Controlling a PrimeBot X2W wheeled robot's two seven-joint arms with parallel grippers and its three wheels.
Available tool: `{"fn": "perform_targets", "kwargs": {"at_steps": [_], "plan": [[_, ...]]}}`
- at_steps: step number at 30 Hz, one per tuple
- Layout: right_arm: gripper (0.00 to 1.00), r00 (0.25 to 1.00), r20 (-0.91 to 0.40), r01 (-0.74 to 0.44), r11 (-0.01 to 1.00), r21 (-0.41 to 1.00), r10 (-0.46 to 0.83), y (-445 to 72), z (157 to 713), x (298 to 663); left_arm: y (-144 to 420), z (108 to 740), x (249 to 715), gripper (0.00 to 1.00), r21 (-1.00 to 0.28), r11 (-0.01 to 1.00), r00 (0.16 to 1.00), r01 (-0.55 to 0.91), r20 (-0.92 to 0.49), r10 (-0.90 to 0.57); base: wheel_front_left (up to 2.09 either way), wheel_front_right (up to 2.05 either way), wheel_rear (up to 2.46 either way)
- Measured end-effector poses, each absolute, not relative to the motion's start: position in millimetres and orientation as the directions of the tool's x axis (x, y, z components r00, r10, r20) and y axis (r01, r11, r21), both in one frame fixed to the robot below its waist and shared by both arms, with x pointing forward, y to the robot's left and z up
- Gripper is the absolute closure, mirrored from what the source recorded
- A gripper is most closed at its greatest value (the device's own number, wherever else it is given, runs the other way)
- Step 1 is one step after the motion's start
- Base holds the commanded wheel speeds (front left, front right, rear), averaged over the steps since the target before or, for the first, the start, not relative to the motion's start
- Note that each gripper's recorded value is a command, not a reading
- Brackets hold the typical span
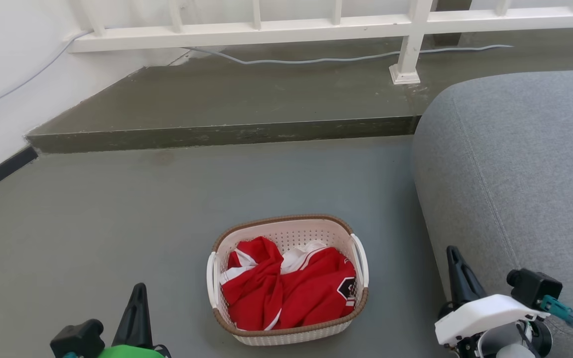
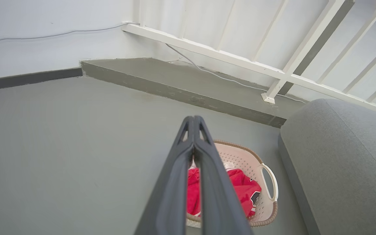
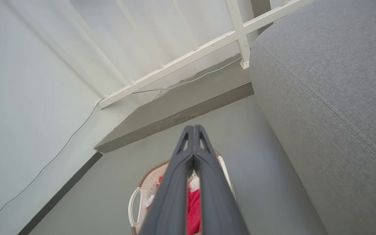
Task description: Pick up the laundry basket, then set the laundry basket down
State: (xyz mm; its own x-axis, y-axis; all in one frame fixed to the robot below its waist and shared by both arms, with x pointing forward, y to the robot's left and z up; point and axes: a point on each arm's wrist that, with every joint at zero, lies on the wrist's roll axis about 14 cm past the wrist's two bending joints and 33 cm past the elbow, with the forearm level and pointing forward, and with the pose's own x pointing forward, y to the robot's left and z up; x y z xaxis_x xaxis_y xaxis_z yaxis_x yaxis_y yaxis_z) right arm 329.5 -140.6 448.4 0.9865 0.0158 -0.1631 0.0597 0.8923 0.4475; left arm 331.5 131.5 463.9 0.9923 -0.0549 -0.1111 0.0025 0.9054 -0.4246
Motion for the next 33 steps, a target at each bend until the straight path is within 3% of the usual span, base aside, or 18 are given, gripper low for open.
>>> {"fn": "perform_targets", "kwargs": {"at_steps": [33], "plan": [[1.00,0.976,-0.219,0.177,0.619,0.765,-0.009,-167.4,447.9,343.7,155.1,452.7,342.0,1.00,-0.758,0.637,0.979,-0.138,-0.202,-0.028,0.00,0.00,0.00]]}}
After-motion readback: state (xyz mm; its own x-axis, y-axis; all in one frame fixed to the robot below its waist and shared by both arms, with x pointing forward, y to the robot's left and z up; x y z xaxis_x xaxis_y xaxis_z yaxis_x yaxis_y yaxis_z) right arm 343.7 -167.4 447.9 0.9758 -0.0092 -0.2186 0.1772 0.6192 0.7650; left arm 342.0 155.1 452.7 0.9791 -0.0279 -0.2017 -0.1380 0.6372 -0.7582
